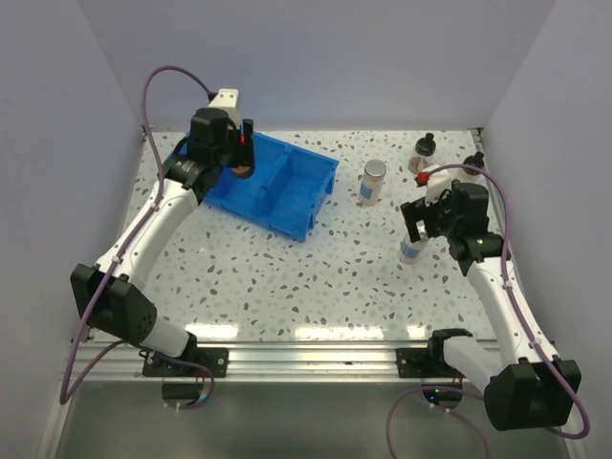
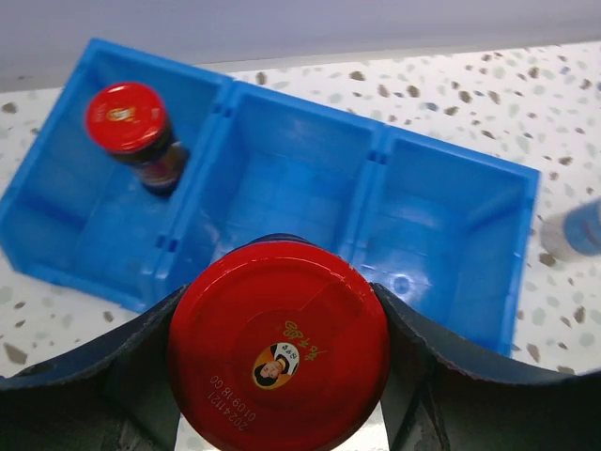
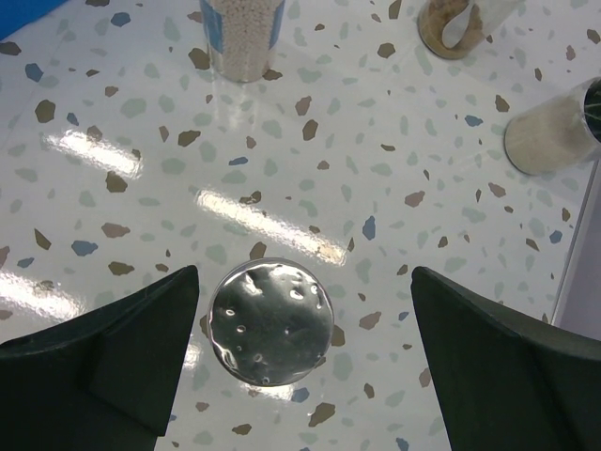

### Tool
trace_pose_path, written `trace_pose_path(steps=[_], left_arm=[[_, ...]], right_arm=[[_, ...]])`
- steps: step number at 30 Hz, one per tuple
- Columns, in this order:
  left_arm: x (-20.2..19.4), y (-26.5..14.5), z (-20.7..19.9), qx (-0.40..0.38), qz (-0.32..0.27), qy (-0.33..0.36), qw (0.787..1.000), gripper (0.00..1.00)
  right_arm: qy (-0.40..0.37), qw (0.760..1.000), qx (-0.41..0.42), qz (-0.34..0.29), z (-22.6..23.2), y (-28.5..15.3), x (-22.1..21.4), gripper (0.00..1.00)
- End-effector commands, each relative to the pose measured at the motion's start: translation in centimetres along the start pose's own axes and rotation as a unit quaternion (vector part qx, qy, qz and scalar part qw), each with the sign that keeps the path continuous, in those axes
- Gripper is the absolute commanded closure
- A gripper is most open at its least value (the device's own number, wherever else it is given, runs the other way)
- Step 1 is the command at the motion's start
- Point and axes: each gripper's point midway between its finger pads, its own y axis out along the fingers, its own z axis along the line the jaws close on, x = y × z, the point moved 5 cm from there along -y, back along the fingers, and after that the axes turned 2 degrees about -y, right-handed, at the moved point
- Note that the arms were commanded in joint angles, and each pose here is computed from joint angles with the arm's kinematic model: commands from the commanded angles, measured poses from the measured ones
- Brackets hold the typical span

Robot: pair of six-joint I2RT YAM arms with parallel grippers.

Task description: Organize the condiment bottles

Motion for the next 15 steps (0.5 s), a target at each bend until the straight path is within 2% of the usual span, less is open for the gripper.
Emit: trace_pose_path(steps=[1,5,11,15], left_arm=[[5.1,-1.8,3.2,0.01,-0.102,-0.041,0.994,1.0],[7.2,-1.6,7.6,0.061,-0.129,-0.059,0.988,1.0],[7.3,1.2,13.3,0.111,-0.124,-0.091,0.982,1.0],[7.1,3.1,15.5,0.127,-0.117,-0.102,0.98,1.0]], right_arm=[[-0.007,0.999,-0.014,-0.029,-0.7,-0.5,1.5,0.01],[-0.007,0.999,-0.013,-0.03,-0.7,-0.5,1.5,0.01],[-0.009,0.999,-0.015,-0.029,-0.7,-0.6,1.5,0.02],[-0.01,0.999,-0.016,-0.03,-0.7,-0.6,1.5,0.01]])
